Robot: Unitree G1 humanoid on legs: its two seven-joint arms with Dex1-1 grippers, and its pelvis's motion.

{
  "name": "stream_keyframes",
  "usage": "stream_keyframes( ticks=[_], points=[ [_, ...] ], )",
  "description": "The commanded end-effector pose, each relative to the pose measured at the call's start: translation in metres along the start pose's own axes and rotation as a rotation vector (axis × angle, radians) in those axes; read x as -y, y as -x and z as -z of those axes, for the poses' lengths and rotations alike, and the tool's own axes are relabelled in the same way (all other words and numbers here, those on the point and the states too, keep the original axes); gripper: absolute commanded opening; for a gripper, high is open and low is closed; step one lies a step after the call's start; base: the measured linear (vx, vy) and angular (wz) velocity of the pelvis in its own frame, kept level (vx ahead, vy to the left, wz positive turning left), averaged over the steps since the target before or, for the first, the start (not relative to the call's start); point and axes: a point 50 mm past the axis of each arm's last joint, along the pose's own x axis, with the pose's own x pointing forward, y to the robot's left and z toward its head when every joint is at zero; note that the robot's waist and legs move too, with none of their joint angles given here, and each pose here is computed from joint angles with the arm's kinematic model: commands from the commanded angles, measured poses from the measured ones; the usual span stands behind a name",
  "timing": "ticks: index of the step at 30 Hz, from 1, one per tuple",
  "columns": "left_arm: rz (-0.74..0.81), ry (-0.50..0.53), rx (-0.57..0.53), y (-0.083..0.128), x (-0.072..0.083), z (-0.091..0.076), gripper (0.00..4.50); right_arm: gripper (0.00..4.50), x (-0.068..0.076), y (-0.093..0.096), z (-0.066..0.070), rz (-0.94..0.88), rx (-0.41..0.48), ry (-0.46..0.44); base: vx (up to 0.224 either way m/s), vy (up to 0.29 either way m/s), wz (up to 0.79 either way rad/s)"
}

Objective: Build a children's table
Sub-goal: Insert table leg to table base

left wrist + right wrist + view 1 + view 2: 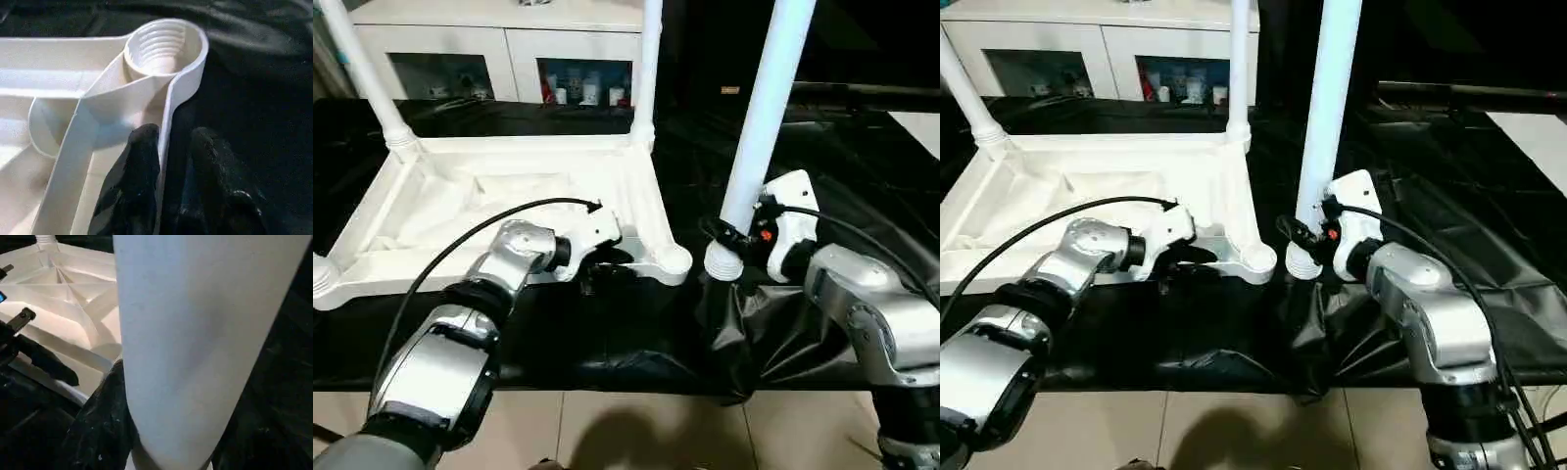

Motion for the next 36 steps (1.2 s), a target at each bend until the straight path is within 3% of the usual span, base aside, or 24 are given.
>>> stream_keyframes(
  ticks=[1, 4, 5, 9, 12, 23, 31, 36],
  points=[
    [0.011, -0.014, -0.009, 0.000, -0.002, -0.004, 1.36, 1.84, 0.001, 0.004, -0.008, 0.007, 0.030, 0.023, 0.000, 0.000, 0.00],
    [0.011, -0.016, -0.020, 0.002, -0.003, -0.003, 1.36, 1.84, 0.001, 0.005, -0.009, 0.007, 0.031, 0.024, 0.000, 0.000, 0.00],
    [0.003, -0.020, -0.034, 0.005, -0.005, -0.002, 1.09, 1.84, 0.000, 0.005, -0.009, 0.006, 0.030, 0.026, 0.000, 0.000, 0.00],
    [-0.012, -0.020, -0.054, 0.009, -0.008, 0.000, 0.96, 1.84, 0.000, 0.005, -0.009, 0.003, 0.029, 0.028, 0.000, 0.000, 0.00],
    [0.013, -0.033, -0.103, 0.012, -0.008, 0.003, 0.56, 1.84, 0.000, 0.003, -0.010, -0.003, 0.030, 0.030, 0.000, 0.000, 0.00],
    [0.028, -0.064, -0.147, 0.007, -0.007, 0.004, 0.49, 1.84, 0.000, 0.003, -0.010, -0.006, 0.032, 0.031, 0.000, 0.000, 0.00],
    [0.043, -0.017, -0.118, 0.005, -0.006, 0.001, 0.06, 1.84, 0.000, 0.003, -0.011, -0.003, 0.034, 0.025, 0.000, 0.000, 0.00],
    [0.099, 0.059, -0.155, 0.010, 0.001, 0.018, 0.00, 1.84, -0.002, -0.003, -0.014, -0.023, 0.049, -0.014, 0.000, 0.000, 0.00]
  ],
)
